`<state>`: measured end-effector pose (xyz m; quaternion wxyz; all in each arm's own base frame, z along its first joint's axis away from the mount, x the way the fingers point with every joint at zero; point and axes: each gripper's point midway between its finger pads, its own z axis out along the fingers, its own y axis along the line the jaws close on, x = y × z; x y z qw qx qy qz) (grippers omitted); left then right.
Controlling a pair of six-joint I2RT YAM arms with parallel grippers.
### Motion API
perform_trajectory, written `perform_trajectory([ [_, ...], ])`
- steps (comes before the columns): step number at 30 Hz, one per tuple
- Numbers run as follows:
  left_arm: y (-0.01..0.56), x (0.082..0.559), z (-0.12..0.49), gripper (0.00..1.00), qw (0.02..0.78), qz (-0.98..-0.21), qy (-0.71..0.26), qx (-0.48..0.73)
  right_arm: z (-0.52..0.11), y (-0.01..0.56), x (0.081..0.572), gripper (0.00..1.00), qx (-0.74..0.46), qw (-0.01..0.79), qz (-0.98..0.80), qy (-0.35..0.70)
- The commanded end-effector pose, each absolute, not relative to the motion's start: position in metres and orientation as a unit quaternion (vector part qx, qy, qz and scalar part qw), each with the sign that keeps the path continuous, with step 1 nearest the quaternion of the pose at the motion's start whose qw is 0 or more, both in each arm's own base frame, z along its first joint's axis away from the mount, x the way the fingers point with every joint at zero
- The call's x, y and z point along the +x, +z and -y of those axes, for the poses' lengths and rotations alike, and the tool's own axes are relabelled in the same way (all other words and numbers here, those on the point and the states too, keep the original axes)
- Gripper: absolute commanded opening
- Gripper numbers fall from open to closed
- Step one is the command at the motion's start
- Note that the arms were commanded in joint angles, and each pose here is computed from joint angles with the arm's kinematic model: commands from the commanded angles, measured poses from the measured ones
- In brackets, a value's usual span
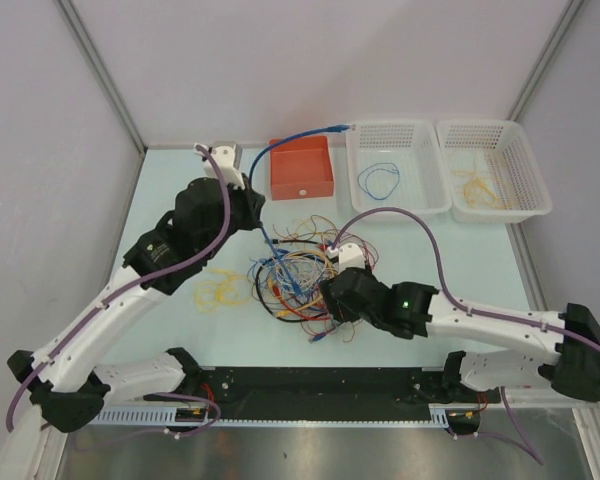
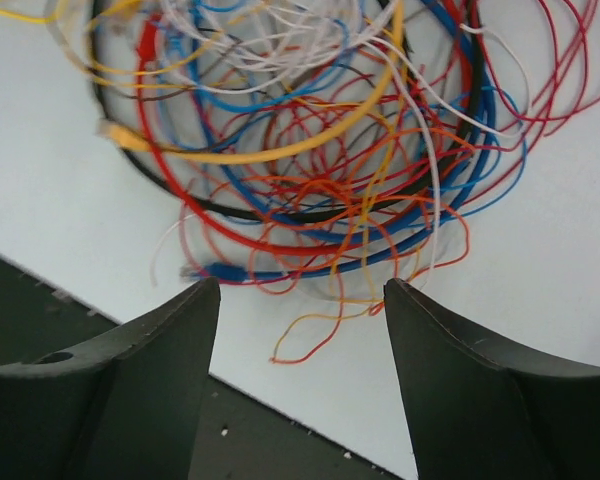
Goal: Untangle the cables
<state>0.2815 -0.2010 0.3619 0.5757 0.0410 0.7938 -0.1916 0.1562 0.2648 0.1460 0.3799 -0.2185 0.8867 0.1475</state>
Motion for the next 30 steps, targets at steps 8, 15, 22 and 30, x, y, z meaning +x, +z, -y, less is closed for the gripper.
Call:
perform_trajectory([
  [8,0.322,0.276,0.142,0.0,0.533,-0.829,-0.17,-0.033,-0.235,0.197,0.194,0.58,-0.067,0.481,-0.855,0.182],
  [15,0.309,0.329,0.177,0.0,0.481,-0.851,-0.203,-0.058,-0.179,0.232,0.177,0.52,0.029,0.517,-0.824,0.229],
  [22,0.337,0.395,0.272,0.0,0.454,-0.83,-0.323,-0.032,-0.166,0.245,0.171,0.28,0.048,0.526,-0.81,0.254],
  [30,0.328,0.491,0.371,0.0,0.454,-0.802,-0.387,0.019,-0.171,0.283,0.171,0.0,0.035,0.561,-0.767,0.309],
])
